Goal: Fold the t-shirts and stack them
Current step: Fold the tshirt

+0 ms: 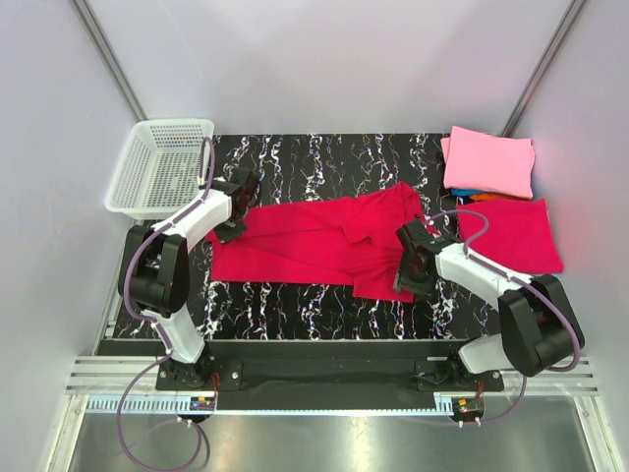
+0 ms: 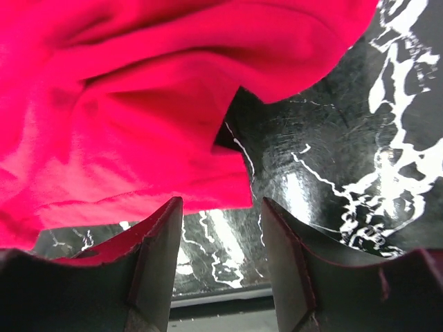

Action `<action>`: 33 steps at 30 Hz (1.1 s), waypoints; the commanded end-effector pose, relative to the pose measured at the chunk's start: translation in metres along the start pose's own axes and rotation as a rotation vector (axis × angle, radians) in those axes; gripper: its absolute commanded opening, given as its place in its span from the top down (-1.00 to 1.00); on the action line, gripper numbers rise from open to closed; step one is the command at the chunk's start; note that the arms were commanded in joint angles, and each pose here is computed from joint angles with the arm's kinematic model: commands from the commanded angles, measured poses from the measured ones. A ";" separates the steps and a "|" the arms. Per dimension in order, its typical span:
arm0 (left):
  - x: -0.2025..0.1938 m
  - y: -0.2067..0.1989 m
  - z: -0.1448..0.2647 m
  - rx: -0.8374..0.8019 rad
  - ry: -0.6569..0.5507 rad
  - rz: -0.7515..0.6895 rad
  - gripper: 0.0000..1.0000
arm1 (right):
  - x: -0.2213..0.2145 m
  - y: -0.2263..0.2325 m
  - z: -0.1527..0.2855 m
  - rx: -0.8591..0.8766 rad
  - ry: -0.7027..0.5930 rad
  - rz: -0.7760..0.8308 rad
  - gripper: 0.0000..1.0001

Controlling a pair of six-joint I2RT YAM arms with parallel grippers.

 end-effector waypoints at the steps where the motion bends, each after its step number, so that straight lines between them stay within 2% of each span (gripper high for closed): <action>1: 0.007 0.001 0.006 -0.031 -0.026 0.008 1.00 | -0.001 0.007 -0.012 0.027 -0.013 -0.040 -0.12; 10: 0.011 0.006 0.011 -0.041 -0.037 0.016 1.00 | -0.006 0.002 -0.020 -0.007 -0.015 -0.064 -0.03; 16: 0.011 0.008 0.012 -0.043 -0.039 0.016 1.00 | -0.005 0.000 -0.022 -0.027 -0.019 -0.068 0.31; 20: 0.012 0.011 0.016 -0.047 -0.045 0.019 1.00 | -0.004 0.000 -0.019 -0.027 -0.021 -0.069 0.44; 24: 0.014 0.013 0.020 -0.054 -0.049 0.021 1.00 | -0.004 -0.003 -0.013 -0.030 -0.036 -0.075 0.40; 27: 0.015 0.014 0.021 -0.056 -0.051 0.022 1.00 | -0.004 -0.004 -0.011 -0.035 -0.042 -0.081 0.28; 30: 0.015 0.015 0.022 -0.055 -0.052 0.019 1.00 | -0.003 -0.005 -0.010 -0.049 -0.038 -0.090 0.09; 33: 0.016 0.016 0.023 -0.055 -0.055 0.020 1.00 | -0.001 -0.009 -0.007 -0.080 -0.063 -0.113 0.06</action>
Point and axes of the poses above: each gripper's point midway between its finger pads, its own z axis back along the fingers, its own y axis along the line the jaws close on, x = y × z, the point moved 5 cm from there along z, back along the fingers, and after that the axes turned 8 degrees about z, right-handed, at the moved point
